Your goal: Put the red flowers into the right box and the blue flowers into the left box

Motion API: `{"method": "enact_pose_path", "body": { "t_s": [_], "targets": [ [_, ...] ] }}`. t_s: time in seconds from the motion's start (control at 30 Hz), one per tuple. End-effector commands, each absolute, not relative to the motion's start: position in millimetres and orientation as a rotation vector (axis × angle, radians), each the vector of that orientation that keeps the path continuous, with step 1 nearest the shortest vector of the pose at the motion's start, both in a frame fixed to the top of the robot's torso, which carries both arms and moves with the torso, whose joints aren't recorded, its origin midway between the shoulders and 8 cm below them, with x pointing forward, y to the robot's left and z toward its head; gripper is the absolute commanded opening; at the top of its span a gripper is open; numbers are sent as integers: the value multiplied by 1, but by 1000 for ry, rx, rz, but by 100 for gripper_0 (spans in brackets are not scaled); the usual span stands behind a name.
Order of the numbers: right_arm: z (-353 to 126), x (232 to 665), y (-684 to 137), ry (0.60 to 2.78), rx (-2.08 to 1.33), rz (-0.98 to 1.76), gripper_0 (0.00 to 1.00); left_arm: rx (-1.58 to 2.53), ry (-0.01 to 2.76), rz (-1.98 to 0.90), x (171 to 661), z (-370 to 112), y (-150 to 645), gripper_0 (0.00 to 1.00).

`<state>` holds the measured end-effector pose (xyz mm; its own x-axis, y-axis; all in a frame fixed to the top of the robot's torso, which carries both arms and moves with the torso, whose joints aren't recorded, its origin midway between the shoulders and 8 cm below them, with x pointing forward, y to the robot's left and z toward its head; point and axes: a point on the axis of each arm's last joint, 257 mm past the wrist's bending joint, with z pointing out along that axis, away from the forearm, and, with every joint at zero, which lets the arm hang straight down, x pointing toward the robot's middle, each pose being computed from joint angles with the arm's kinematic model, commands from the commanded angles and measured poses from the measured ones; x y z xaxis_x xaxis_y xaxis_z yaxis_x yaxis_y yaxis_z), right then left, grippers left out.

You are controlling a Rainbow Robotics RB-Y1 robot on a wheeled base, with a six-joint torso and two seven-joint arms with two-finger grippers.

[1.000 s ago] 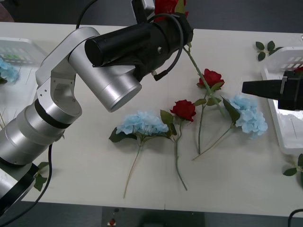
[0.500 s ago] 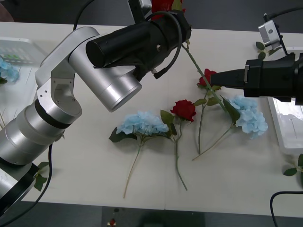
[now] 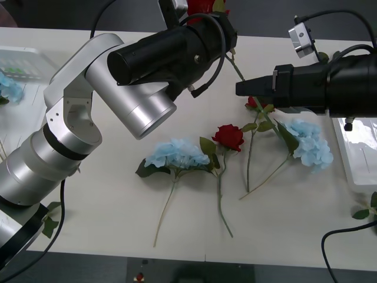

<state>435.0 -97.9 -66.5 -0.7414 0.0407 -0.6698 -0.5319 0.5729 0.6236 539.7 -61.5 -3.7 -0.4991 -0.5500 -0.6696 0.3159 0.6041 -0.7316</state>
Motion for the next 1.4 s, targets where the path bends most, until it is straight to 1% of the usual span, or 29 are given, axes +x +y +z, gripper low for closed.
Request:
{"method": "enact_pose_path", "body": {
  "t_s": [0.03,0.07,0.1,0.13,0.17,0.2,0.23,0.27,0.73,0.77,0.8,0.83,0.87,1.13,1.4],
  "targets": [
    [-50,436,-91,2109,-426,1138,100,-177,1769,-1077,540,20,-65,0],
    [-51,436,-89,2110,-435,1136,100,-178,1767,-1076,540,21,-64,0],
    [-52,435,-89,2109,-441,1134,91,-178,1769,-1075,540,20,-64,0],
    [-52,435,-87,2109,-447,1133,70,-176,1767,-1075,540,20,-64,0],
    [-53,434,-86,2108,-455,1132,33,-178,1768,-1075,540,20,-65,0],
    [-53,434,-85,2107,-461,1134,14,-179,1766,-1076,540,21,-64,0],
    [-53,433,-84,2106,-465,1138,5,-179,1765,-1075,541,21,-64,0],
    [-54,433,-83,2107,-467,1143,0,-178,1766,-1074,540,20,-64,0],
    [-52,429,-77,2094,-481,1185,0,-178,1769,-1076,540,20,-65,0],
    [-51,429,-77,2092,-480,1185,0,-181,1771,-1078,540,19,-65,23],
    [-52,429,-77,2094,-481,1185,0,-181,1770,-1080,540,20,-65,70],
    [-51,429,-77,2092,-481,1187,0,-181,1771,-1081,539,19,-65,95],
    [-51,429,-77,2091,-482,1189,0,-183,1775,-1084,539,18,-66,100],
    [-51,430,-82,2099,-472,1175,0,-187,1778,-1092,538,17,-68,100],
    [-52,437,-123,2142,-423,1070,0,-215,1779,-1119,538,18,-68,100]
  ]
}}
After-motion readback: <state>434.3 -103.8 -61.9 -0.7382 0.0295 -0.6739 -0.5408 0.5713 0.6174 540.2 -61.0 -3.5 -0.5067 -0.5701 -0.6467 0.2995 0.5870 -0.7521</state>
